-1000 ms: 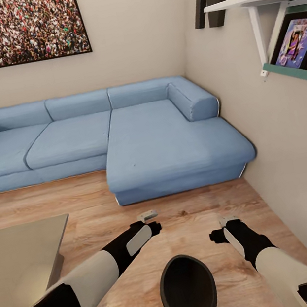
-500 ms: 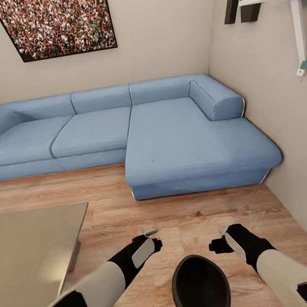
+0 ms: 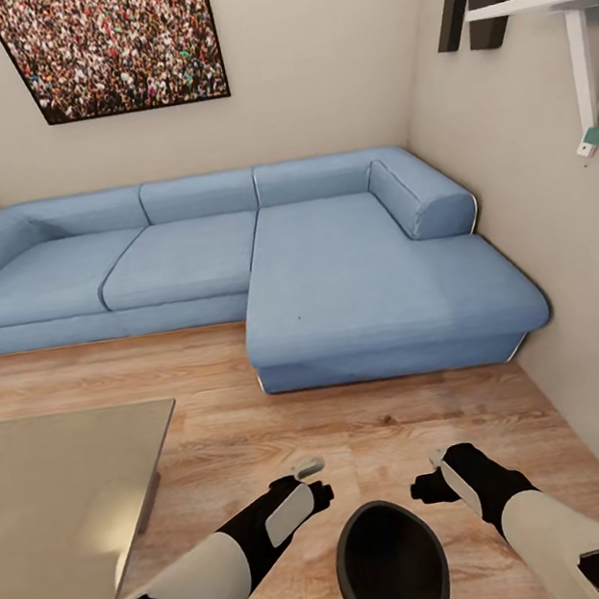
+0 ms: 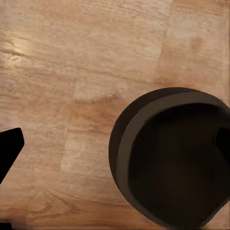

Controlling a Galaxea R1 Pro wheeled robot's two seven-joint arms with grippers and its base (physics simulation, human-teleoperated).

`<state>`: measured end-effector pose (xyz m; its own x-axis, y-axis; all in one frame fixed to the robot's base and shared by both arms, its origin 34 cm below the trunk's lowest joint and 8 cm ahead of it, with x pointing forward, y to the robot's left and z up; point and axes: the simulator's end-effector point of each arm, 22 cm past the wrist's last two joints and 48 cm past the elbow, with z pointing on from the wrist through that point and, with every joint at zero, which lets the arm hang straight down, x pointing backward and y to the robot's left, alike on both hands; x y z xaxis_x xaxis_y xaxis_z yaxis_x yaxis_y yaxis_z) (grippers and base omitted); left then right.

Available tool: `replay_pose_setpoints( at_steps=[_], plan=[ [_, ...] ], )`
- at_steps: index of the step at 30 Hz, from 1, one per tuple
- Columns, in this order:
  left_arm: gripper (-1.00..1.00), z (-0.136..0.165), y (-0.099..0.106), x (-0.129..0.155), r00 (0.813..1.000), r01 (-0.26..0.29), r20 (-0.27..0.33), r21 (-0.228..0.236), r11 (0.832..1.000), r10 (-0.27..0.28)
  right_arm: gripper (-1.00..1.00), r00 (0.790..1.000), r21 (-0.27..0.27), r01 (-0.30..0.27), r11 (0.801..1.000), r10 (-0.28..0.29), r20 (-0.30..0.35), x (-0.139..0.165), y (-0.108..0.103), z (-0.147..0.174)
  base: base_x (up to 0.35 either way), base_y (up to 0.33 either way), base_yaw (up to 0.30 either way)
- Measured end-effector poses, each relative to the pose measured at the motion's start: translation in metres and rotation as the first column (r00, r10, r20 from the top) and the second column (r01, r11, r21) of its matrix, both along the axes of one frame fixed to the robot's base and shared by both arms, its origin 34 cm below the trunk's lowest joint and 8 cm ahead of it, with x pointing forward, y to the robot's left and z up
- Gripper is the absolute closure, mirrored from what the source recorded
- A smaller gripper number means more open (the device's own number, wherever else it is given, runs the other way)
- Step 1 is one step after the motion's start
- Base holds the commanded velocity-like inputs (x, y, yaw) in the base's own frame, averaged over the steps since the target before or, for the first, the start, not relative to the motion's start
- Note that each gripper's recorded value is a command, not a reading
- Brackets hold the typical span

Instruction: Place each of the two pumpkins and all three candles from the living room inside a cabinet in the living room (use any cabinet), then make sure every cabinet is closed, and position the cauldron so it is next to a table in the living room.

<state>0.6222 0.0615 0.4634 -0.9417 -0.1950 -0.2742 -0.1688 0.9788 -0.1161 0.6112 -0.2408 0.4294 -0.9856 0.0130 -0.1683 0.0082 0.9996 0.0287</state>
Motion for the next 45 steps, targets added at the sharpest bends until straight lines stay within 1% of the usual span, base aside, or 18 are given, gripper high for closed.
replay_pose_setpoints(
  at_steps=[2,5,8,9,12,14,17,21,27,31,35,45],
  plan=[
    [-1.0,0.006,-0.004,0.001,1.0,0.001,0.003,-0.011,1.0,-0.001,-1.0,1.0,0.001,-0.001,1.0,0.001,0.0,0.0,0.001,0.004,0.0,0.0,0.0],
    [-1.0,0.008,-0.009,0.001,1.0,-0.008,0.003,-0.03,1.0,0.008,-1.0,1.0,0.002,0.005,1.0,-0.005,0.0,0.0,-0.001,0.004,0.0,0.0,0.0],
    [-1.0,0.007,-0.011,0.002,1.0,-0.014,0.008,-0.038,0.999,0.014,-1.0,1.0,0.002,0.008,1.0,-0.008,0.0,0.0,-0.002,0.002,0.0,0.0,0.0],
    [-1.0,0.007,-0.012,0.006,0.999,-0.034,0.032,-0.044,0.998,0.035,-1.0,1.0,0.003,0.009,1.0,-0.009,0.0,0.0,-0.002,0.0,0.0,0.0,0.0],
    [-1.0,0.002,-0.007,0.012,0.994,-0.088,0.066,-0.05,0.995,0.091,-1.0,1.0,0.003,0.01,1.0,-0.01,0.0,-0.001,-0.002,-0.006,0.0,0.0,0.0],
    [-1.0,-0.004,-0.006,0.01,0.988,-0.133,0.063,-0.067,0.989,0.137,-1.0,1.0,0.003,0.01,1.0,-0.01,0.003,-0.001,-0.002,-0.01,0.0,0.0,0.0],
    [-1.0,-0.01,-0.009,0.008,0.986,-0.154,0.055,-0.08,0.985,0.158,-1.0,1.0,0.005,0.01,1.0,-0.011,0.014,0.0,-0.001,-0.016,0.0,0.0,0.0],
    [-1.0,-0.019,-0.01,0.005,0.985,-0.159,0.05,-0.087,0.983,0.164,-1.0,0.999,0.011,0.009,1.0,-0.009,0.032,0.003,0.002,-0.023,0.0,0.0,0.0],
    [-1.0,-0.031,-0.016,0.003,0.986,-0.153,0.052,-0.109,0.982,0.159,-1.0,0.999,0.015,0.006,1.0,-0.006,0.035,0.001,0.004,-0.035,0.0,0.0,0.0],
    [-1.0,-0.044,-0.012,-0.004,0.986,-0.158,0.041,-0.104,0.982,0.163,-1.0,0.999,0.013,0.003,1.0,-0.004,0.035,-0.001,0.004,-0.044,0.0,0.0,0.0],
    [-1.0,-0.05,-0.021,-0.008,0.989,-0.142,0.032,-0.117,0.983,0.147,-1.0,1.0,0.017,-0.003,1.0,0.002,0.023,-0.008,0.008,-0.055,0.0,0.0,0.0],
    [-1.0,-0.07,-0.023,-0.013,0.99,-0.129,0.035,-0.114,0.985,0.134,-1.0,1.0,0.014,-0.005,1.0,0.005,0.011,-0.018,0.008,-0.079,0.0,0.0,-0.031]
  ],
)
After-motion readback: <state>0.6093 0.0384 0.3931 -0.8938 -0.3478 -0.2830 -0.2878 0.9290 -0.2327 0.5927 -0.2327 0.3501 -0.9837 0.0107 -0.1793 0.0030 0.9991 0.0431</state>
